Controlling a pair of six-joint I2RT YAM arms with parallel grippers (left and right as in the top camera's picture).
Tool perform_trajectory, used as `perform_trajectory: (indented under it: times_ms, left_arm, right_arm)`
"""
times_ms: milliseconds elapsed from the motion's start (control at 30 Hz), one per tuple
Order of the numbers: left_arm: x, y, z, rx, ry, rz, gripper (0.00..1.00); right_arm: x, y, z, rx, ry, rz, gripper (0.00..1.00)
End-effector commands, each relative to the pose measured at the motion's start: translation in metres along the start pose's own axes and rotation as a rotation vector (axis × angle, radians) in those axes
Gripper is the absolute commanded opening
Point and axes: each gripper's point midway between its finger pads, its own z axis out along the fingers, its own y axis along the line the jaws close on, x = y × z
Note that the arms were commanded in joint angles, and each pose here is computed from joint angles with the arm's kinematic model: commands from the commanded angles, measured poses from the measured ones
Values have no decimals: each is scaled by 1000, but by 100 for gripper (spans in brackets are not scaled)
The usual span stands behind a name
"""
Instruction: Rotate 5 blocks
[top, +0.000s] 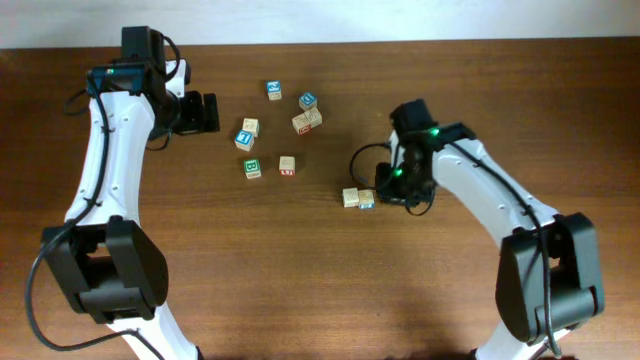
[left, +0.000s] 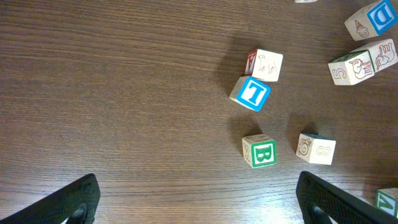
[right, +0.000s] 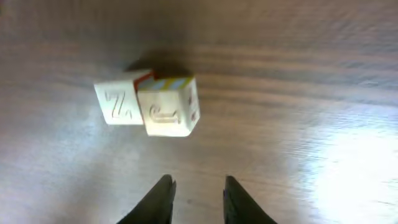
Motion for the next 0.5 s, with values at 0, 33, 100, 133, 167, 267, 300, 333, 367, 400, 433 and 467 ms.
perform_trajectory:
  times_ms: [0,33,100,133,167,267,300,333,367,400,433,467]
  left_arm:
    - [-3,0,0,-3,-5,-12,99]
    - [-3,0,0,-3,-5,-12,99]
    - [-3,0,0,-3,-5,-12,99]
    - [-3,0,0,-3,-5,-12,99]
    - [-3,0,0,-3,-5,-12,99]
    - [-3,0,0,-3,-5,-12,99]
    - [-3,0,0,-3,-5,-12,99]
    - [-3,0,0,-3,-5,-12,99]
    - [-3,0,0,-3,-5,-12,99]
    - [-3,0,0,-3,-5,-12,99]
    - [-3,0,0,-3,-5,-12,99]
    - [-3,0,0,-3,-5,-12,99]
  right_arm:
    - [21,1,19,86,28,-55,26]
    - [24,2,23,91,29,-64,26]
    - [25,-1,32,109,28,-72,26]
    - [24,-5,37,127,30,-72,26]
    - [23,-5,41,126,29,-72,26]
    - [18,-2,50,105,27,-104,26]
    - [18,-2,51,102,28,-104,27]
    - [17,-1,52,101,25,-105,27]
    - [15,-1,54,98,17,-107,27]
    - [13,-1,55,97,15,-111,27]
    - [11,0,57,94,9,-122,27]
    - [10,0,58,93,7,-124,27]
